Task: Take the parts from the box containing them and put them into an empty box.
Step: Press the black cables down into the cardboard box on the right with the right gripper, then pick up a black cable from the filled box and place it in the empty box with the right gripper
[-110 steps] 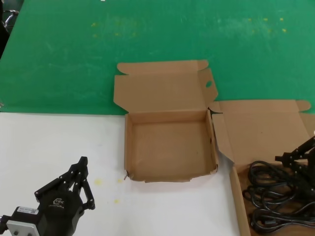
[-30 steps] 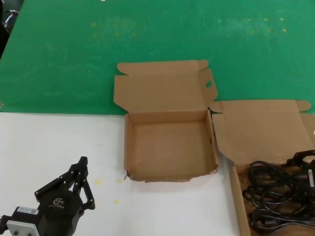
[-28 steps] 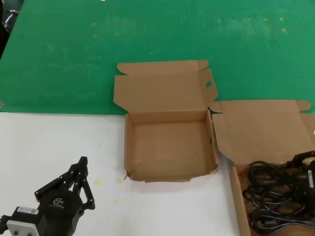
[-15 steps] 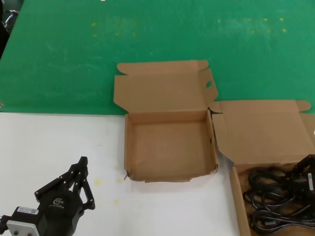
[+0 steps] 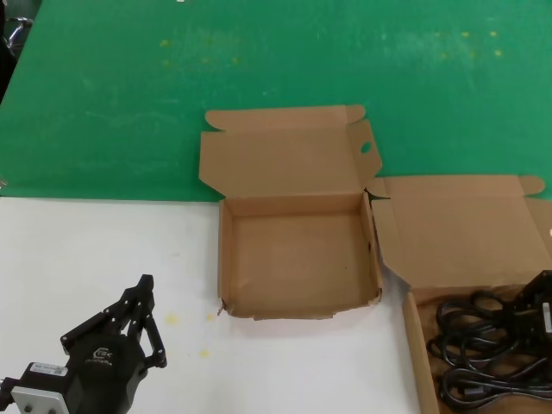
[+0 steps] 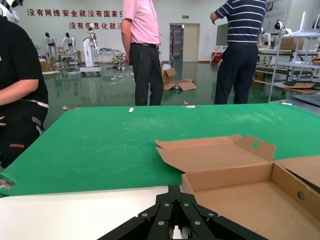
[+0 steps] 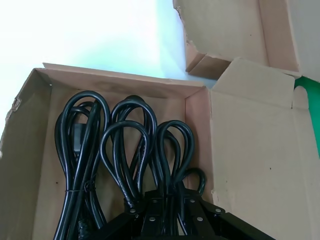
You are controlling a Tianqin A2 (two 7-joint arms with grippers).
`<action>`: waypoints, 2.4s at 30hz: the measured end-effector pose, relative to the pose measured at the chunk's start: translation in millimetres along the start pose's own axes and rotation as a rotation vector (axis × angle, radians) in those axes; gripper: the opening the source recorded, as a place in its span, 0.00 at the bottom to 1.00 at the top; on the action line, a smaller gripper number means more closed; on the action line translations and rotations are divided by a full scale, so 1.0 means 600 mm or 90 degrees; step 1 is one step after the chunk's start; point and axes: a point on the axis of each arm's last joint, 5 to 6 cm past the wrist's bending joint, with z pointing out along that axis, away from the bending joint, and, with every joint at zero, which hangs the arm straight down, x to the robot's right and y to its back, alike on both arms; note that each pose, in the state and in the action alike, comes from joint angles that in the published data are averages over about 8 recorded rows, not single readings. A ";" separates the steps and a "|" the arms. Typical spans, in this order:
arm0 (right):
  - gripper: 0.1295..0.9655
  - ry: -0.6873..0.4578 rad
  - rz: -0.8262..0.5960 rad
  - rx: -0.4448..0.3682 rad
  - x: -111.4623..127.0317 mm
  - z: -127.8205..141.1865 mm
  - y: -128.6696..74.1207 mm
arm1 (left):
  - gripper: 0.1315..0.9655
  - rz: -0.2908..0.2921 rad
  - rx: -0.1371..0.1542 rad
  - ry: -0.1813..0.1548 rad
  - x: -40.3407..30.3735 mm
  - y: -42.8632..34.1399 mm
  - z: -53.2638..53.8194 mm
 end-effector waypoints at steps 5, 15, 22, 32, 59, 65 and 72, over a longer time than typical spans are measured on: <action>0.08 0.004 0.000 0.003 0.005 -0.010 -0.006 | 0.00 0.000 0.000 0.000 0.000 0.000 0.000; 0.07 0.033 -0.006 0.012 0.031 -0.054 -0.030 | 0.00 0.000 0.000 0.000 0.000 0.000 0.000; 0.07 0.061 -0.012 0.022 0.053 -0.083 -0.048 | 0.00 0.000 0.000 0.000 0.000 0.000 0.000; 0.07 0.128 -0.023 0.056 0.105 -0.118 -0.089 | 0.00 0.000 0.000 0.000 0.000 0.000 0.000; 0.07 0.196 -0.024 0.223 0.169 0.036 -0.217 | 0.00 0.000 0.000 0.000 0.000 0.000 0.000; 0.07 0.184 -0.017 0.247 0.157 0.089 -0.228 | 0.00 0.000 0.000 0.000 0.000 0.000 0.000; 0.07 0.173 -0.004 0.265 0.140 0.145 -0.232 | 0.00 0.000 0.000 0.000 0.000 0.000 0.000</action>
